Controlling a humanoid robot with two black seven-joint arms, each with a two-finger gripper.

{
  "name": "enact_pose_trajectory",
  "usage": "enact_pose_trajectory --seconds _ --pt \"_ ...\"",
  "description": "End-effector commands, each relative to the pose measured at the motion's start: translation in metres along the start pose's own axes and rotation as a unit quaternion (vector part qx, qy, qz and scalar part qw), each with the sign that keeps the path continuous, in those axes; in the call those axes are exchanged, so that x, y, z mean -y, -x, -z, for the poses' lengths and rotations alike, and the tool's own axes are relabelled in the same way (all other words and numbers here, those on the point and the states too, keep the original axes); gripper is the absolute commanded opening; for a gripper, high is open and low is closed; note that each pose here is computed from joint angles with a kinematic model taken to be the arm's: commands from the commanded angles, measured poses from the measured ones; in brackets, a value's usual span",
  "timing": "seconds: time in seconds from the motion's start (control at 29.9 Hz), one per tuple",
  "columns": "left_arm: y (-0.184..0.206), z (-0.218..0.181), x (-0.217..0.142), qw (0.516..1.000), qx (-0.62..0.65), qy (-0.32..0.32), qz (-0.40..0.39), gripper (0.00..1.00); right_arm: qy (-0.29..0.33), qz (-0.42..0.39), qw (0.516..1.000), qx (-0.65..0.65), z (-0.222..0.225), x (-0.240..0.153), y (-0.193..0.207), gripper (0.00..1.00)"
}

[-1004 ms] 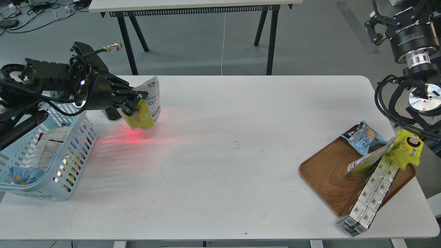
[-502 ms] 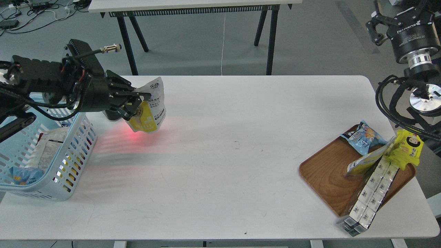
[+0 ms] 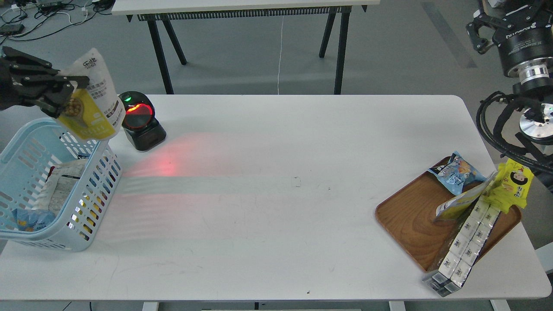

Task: Scan snack and place in basket

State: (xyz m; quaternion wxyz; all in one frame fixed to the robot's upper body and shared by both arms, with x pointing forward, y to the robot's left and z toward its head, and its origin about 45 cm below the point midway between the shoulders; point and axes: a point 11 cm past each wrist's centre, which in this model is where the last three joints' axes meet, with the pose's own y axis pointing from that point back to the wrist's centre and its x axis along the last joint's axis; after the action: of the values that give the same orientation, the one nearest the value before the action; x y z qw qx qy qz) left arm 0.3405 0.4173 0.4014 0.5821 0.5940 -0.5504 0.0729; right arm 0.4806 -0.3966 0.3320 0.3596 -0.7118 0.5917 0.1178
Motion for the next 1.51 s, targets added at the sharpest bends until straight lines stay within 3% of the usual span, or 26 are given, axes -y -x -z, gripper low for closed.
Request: enact_pose_trajectory --seconds 0.0,0.37,0.94,1.1,1.27,1.37,1.47 --pt "0.013 0.016 -0.019 0.999 -0.013 -0.031 0.022 0.00 0.000 -0.001 1.000 0.001 -0.001 0.000 0.000 0.99" --pt "0.068 0.015 -0.027 0.994 -0.054 -0.029 0.093 0.00 0.001 -0.003 1.000 -0.001 -0.001 -0.002 -0.003 0.99" --pt "0.080 0.004 -0.014 0.994 -0.052 -0.006 0.095 0.06 0.000 -0.003 1.000 -0.002 0.000 -0.001 -0.002 0.99" --pt "0.076 0.003 -0.013 0.994 -0.061 -0.002 0.085 0.27 -0.001 -0.003 1.000 -0.002 0.002 -0.001 -0.002 0.99" --pt "0.064 0.001 -0.017 0.990 -0.133 0.013 0.042 0.56 -0.001 -0.003 1.000 -0.002 0.002 -0.001 -0.002 0.99" --pt "0.046 0.004 -0.020 0.982 -0.188 0.025 -0.007 0.84 -0.001 -0.002 1.000 -0.002 0.002 0.000 -0.002 0.99" --pt "0.020 0.021 -0.029 0.951 -0.293 0.037 -0.091 0.96 0.000 -0.002 1.000 -0.002 0.001 0.000 -0.002 0.99"
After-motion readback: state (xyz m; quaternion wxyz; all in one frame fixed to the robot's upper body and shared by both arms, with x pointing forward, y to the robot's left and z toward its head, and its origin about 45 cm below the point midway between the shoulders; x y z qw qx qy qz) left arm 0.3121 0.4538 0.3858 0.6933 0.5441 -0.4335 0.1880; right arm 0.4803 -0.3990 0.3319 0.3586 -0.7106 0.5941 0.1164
